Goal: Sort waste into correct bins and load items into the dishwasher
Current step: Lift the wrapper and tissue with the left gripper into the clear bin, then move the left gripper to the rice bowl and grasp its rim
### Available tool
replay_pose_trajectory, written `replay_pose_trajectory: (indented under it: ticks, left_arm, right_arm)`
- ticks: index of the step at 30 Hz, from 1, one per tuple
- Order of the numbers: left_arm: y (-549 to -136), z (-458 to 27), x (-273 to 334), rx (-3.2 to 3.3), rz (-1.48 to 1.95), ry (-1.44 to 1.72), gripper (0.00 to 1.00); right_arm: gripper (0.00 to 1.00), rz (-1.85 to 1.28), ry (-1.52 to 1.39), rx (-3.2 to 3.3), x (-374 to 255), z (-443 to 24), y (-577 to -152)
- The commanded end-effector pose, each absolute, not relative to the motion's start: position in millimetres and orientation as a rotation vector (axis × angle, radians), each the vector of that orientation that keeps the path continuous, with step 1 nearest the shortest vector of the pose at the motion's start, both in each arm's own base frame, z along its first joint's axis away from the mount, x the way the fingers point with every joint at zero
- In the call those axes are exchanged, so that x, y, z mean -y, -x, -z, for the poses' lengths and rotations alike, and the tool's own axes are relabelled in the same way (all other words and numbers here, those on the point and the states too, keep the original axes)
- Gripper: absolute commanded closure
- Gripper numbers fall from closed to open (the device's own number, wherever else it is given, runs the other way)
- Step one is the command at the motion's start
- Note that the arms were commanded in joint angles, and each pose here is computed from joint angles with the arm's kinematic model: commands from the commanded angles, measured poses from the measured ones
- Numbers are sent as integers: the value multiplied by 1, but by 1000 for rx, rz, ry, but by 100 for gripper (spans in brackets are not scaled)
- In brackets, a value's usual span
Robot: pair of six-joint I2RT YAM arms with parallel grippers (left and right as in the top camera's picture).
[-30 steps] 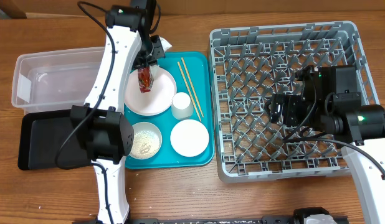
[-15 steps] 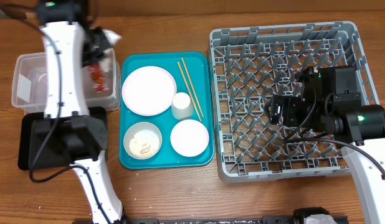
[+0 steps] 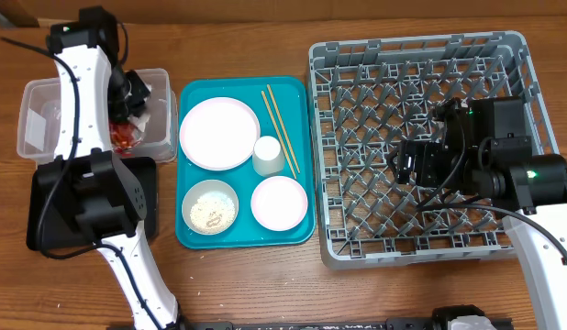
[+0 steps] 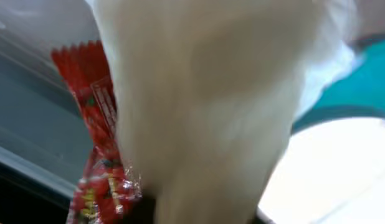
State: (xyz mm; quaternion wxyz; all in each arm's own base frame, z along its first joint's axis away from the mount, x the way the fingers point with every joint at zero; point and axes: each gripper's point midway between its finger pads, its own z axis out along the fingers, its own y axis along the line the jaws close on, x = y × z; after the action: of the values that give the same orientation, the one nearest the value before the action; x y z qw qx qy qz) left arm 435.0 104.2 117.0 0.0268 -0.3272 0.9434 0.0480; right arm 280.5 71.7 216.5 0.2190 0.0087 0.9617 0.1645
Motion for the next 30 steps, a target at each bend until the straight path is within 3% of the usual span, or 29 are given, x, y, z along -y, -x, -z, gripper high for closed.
replay_pose_trajectory:
  ticks: [1, 4, 9, 17, 18, 21, 30]
  left_arm:
    - [-434, -117, -119, -2887, -205, 1029, 53]
    - [-439, -122, -121, -2881, -180, 980, 37]
    - [-444, -138, -117, -2895, -127, 865, 28]
    - [-441, -212, -92, -2870, 20, 615, 31]
    - [-446, -223, -85, -2845, 50, 545, 38]
    - [-443, -255, -47, -2792, 228, 357, 39]
    - [-384, -341, 11, -2633, 330, 203, 36]
  right_arm:
    - [0, -467, -19, -2638, -73, -225, -284]
    - [0, -467, -19, -2641, -73, -225, -283]
    - [0, -467, -19, -2640, -73, -225, -283]
    - [0, -467, -19, -2642, -73, -225, -283]
    - [0, -467, -20, -2644, -73, -225, -282]
    - [0, -469, -22, -2654, -73, -224, -280]
    - [0, -472, -28, -2688, -73, -220, -273]
